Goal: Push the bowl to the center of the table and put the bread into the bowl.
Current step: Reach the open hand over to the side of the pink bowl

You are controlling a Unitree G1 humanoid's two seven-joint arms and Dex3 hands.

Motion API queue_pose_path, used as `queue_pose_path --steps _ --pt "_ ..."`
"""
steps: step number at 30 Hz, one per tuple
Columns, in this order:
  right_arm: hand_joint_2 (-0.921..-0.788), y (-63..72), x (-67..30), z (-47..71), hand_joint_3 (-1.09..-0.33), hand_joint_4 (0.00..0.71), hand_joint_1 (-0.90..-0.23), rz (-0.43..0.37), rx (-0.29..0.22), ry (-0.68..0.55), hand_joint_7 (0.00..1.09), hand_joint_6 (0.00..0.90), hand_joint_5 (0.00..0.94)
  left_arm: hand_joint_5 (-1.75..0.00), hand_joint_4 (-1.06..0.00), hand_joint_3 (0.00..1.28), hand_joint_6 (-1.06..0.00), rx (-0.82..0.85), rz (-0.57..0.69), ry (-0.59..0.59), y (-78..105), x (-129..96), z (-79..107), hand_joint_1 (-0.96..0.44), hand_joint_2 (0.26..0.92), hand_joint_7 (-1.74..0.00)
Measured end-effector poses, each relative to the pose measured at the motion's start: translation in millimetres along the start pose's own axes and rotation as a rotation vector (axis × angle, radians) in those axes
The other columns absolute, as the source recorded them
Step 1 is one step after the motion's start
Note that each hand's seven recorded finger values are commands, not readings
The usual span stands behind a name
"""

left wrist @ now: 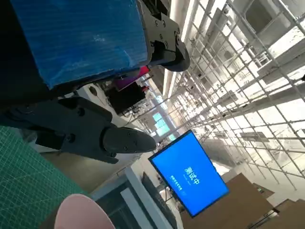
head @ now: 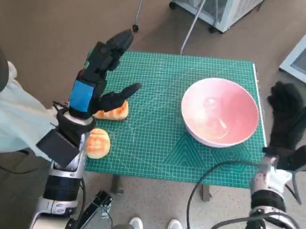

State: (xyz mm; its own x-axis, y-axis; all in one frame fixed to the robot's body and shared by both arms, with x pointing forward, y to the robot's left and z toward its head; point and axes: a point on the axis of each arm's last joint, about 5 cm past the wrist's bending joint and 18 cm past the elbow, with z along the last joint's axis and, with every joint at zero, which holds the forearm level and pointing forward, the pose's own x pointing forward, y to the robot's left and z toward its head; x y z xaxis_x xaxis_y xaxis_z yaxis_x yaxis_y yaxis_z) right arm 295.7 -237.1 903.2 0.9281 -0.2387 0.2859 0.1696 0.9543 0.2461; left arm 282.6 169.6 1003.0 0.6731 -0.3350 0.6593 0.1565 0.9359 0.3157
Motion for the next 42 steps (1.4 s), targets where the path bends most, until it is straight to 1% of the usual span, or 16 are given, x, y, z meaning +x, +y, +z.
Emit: queue_pose_path --steps 2,4,7,16,22,26,30,34,37,42 --pt "-0.921 3.8 -0.2 -2.5 -0.906 0.13 -0.524 0.001 0.016 0.02 0.39 0.043 0.028 0.0 -0.31 0.24 -0.22 0.003 -0.001 -0.002 0.4 0.2 0.6 -0.36 0.921 -0.44" --pt "-0.921 7.6 -0.6 -4.9 -0.916 0.138 -0.52 0.0 0.034 0.036 0.42 0.03 0.018 0.0 -0.32 0.24 -0.22 0.007 -0.003 -0.004 1.1 0.4 1.3 -0.36 0.921 -0.44" --pt "-0.921 12.2 0.7 -6.4 -0.92 0.142 -0.516 -0.007 0.064 0.052 0.45 0.031 0.014 0.0 -0.32 0.24 -0.22 0.017 -0.005 -0.009 2.7 0.8 2.9 -0.36 0.921 -0.44" --pt "-0.921 29.3 4.6 -10.6 -0.928 0.161 -0.519 0.007 0.129 0.107 0.49 0.026 0.017 0.0 -0.32 0.24 -0.22 0.029 -0.007 -0.01 5.3 0.5 4.2 -0.37 0.921 -0.44" --pt "-0.921 43.6 8.3 -12.3 -0.934 0.187 -0.506 -0.004 0.179 0.151 0.51 0.046 0.027 -0.01 -0.33 0.24 -0.23 0.035 -0.005 -0.004 6.4 -2.3 4.3 -0.36 0.921 -0.43" --pt "-0.921 53.1 11.4 -12.0 -0.937 0.199 -0.507 -0.008 0.209 0.17 0.53 0.054 0.03 -0.01 -0.33 0.25 -0.24 0.039 -0.002 0.001 7.7 -3.7 4.4 -0.35 0.921 -0.43" --pt "-0.921 63.3 14.2 -11.4 -0.931 0.214 -0.515 -0.01 0.235 0.183 0.55 0.087 0.034 -0.01 -0.34 0.25 -0.24 0.046 0.003 -0.002 9.4 -5.1 6.3 -0.35 0.921 -0.42" --pt "-0.921 72.9 17.3 -9.8 -0.933 0.224 -0.504 -0.007 0.253 0.19 0.56 0.1 0.035 -0.01 -0.34 0.25 -0.24 0.049 0.004 -0.005 9.5 -7.3 7.5 -0.37 0.921 -0.41" --pt "-0.921 80.1 19.6 -8.4 -0.932 0.234 -0.504 0.001 0.268 0.197 0.57 0.106 0.038 -0.01 -0.34 0.24 -0.27 0.052 0.007 0.001 10.3 -9.7 7.1 -0.38 0.921 -0.34" --pt "-0.921 90.3 23.0 -6.1 -0.928 0.252 -0.504 0.019 0.295 0.21 0.57 0.1 0.042 0.0 -0.34 0.24 -0.29 0.054 0.011 0.017 11.3 -14.6 5.6 -0.39 0.921 -0.31"
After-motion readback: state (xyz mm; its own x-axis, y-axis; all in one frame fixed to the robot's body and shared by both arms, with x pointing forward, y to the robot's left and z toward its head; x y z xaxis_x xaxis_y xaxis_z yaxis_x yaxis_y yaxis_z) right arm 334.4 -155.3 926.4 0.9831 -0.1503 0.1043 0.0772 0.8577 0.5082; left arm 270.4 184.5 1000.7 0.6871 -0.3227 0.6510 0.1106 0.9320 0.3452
